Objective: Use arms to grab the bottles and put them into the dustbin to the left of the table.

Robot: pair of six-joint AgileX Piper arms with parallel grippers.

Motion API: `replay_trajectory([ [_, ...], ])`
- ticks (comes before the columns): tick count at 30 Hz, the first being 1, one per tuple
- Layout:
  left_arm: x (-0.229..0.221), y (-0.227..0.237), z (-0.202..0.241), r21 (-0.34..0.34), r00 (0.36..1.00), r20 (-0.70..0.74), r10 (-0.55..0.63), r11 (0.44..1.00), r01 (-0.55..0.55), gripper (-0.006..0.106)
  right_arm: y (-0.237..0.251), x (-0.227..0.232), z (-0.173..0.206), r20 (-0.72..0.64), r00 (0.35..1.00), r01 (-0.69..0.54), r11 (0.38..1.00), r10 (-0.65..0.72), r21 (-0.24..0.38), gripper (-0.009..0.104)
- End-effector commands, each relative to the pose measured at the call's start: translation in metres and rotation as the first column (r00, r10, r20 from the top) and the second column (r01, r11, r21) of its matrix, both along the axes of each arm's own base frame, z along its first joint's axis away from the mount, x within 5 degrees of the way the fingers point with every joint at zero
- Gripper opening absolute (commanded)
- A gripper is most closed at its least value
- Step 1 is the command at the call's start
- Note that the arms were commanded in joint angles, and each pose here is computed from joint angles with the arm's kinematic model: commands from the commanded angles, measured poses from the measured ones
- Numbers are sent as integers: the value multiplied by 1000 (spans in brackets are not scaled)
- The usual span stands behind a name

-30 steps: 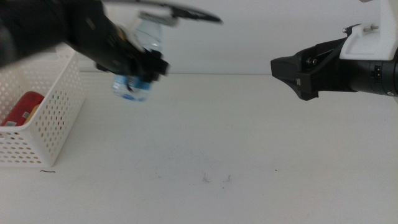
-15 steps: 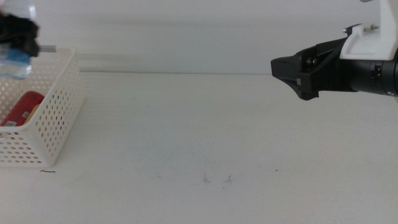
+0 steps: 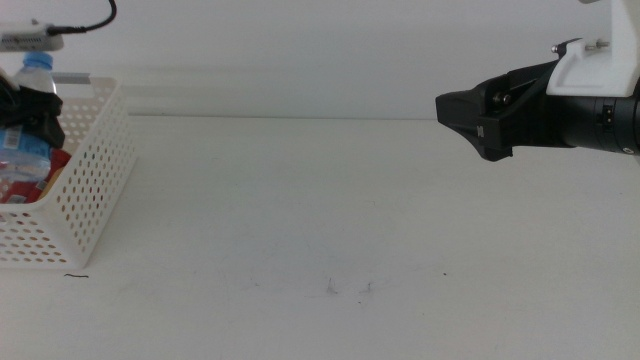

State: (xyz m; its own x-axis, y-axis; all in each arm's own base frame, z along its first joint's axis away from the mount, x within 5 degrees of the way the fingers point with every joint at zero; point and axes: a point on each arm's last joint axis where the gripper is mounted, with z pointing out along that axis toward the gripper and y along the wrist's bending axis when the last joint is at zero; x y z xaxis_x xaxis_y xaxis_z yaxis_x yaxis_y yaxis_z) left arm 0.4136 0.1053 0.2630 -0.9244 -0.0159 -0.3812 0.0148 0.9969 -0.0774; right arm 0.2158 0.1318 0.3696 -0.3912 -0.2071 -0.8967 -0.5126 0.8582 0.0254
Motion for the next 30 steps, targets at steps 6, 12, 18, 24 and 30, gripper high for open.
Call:
replay_trajectory([
  [6, 6, 0, -4, -23, 1000, 15, 11, 1000, -11, 85, 0, -1, 3, 22, 1000, -6, 1000, 6, -1, 83],
  [12, -5, -9, 18, -73, 1000, 22, 4, 997, -3, 94, 0, -1, 3, 22, 1000, -6, 1000, 6, -1, 83],
  [18, -31, -36, 72, -40, 994, 101, -43, 998, 47, 94, 0, -1, 3, 22, 1000, -6, 1000, 6, -1, 83],
  [24, -82, -80, 126, 16, 968, 230, -100, 995, 99, 94, 0, -1, 3, 22, 1000, -6, 1000, 6, -1, 83],
  [30, -141, -115, 168, 35, 891, 426, -159, 987, 159, 94, 0, -1, 3, 22, 1000, -6, 1000, 6, -1, 83],
])
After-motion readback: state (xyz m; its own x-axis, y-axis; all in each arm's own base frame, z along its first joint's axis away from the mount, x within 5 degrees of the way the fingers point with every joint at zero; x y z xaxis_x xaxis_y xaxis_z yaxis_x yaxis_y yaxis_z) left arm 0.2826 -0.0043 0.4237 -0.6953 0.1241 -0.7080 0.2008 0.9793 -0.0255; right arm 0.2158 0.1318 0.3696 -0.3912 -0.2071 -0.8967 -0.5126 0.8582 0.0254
